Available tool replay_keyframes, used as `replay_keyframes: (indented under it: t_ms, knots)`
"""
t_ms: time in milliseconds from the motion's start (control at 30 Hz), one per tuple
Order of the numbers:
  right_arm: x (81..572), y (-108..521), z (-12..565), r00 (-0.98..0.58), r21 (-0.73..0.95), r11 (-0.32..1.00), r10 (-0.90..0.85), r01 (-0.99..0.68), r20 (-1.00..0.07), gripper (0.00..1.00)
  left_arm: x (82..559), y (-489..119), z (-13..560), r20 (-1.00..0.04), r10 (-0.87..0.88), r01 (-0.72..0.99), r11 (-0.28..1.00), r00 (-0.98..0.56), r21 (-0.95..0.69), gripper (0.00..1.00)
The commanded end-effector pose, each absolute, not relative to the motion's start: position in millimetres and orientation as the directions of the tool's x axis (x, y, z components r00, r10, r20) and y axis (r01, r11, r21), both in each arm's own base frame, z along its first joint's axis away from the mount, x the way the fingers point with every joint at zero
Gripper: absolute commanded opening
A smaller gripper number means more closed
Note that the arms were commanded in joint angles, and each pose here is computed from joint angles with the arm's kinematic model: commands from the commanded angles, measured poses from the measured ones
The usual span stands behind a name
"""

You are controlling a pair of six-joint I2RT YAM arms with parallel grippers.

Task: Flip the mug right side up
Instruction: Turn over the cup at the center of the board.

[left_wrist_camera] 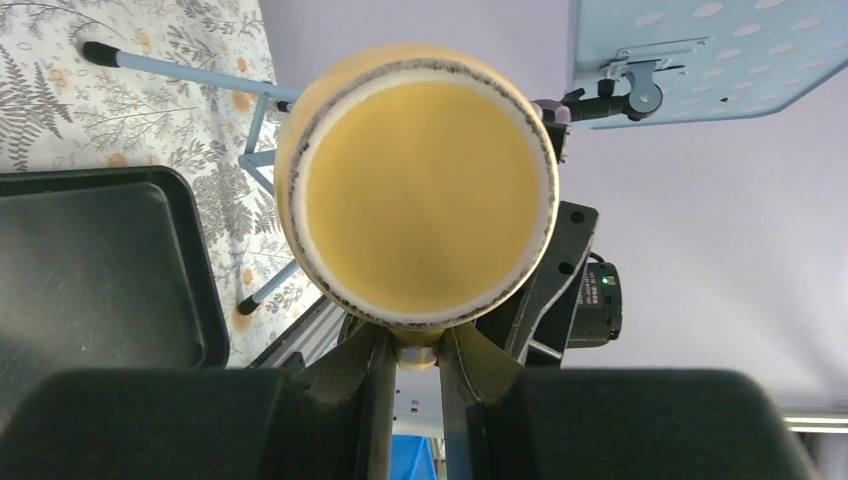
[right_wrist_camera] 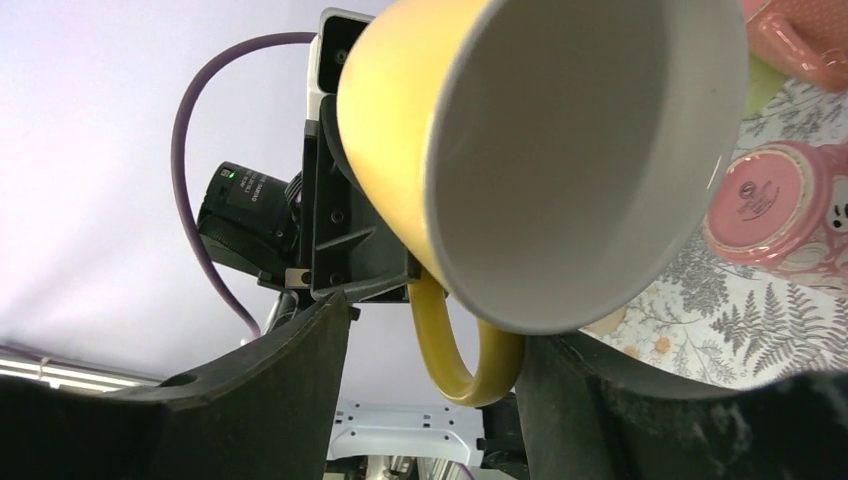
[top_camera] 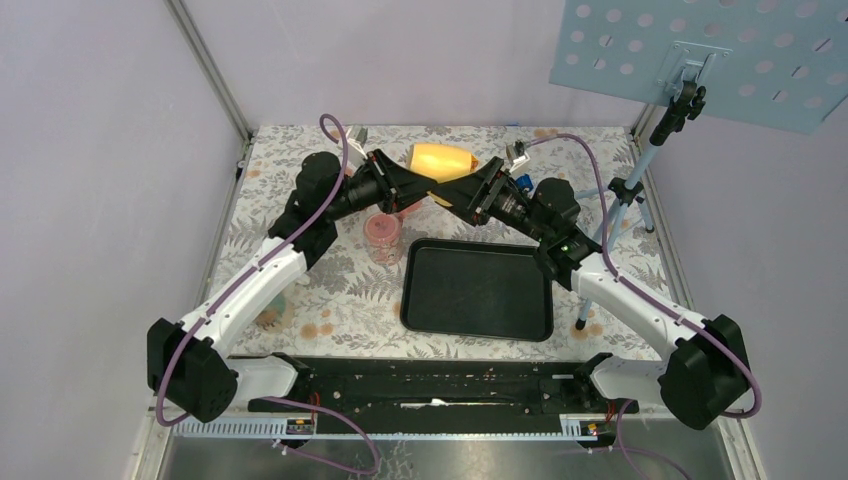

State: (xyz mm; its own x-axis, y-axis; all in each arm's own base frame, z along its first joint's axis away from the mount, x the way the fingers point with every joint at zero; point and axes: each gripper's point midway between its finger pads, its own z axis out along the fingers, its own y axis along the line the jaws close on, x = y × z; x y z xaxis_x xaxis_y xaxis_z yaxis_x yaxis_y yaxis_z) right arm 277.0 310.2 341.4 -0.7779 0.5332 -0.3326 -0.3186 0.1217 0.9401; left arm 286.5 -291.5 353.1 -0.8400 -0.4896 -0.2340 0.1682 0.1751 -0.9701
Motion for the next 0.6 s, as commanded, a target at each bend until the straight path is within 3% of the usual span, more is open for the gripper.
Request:
replay_keyframes:
  t_ms: [0,367,567]
  knots:
    - [267.9,312.9,380.8,-0.780,0.916,0.018,0.519,-0.400,-0.350,0.63,267.8,-292.0,417.6,-0.335,-0.495,0.373,0.023,-0.802,-0.928,0.00]
    - [264.8,312.6,379.1,-0.793,0.922,0.001,0.510,-0.387,-0.333,0.49,269.1,-298.8,412.6,-0.330,-0.484,0.372,0.012,-0.810,-0.928,0.00]
    - [264.6,310.3,378.2,-0.783,0.920,0.021,0.518,-0.391,-0.344,0.33,269.2,-299.7,409.3,-0.326,-0.484,0.371,0.004,-0.812,-0.929,0.00]
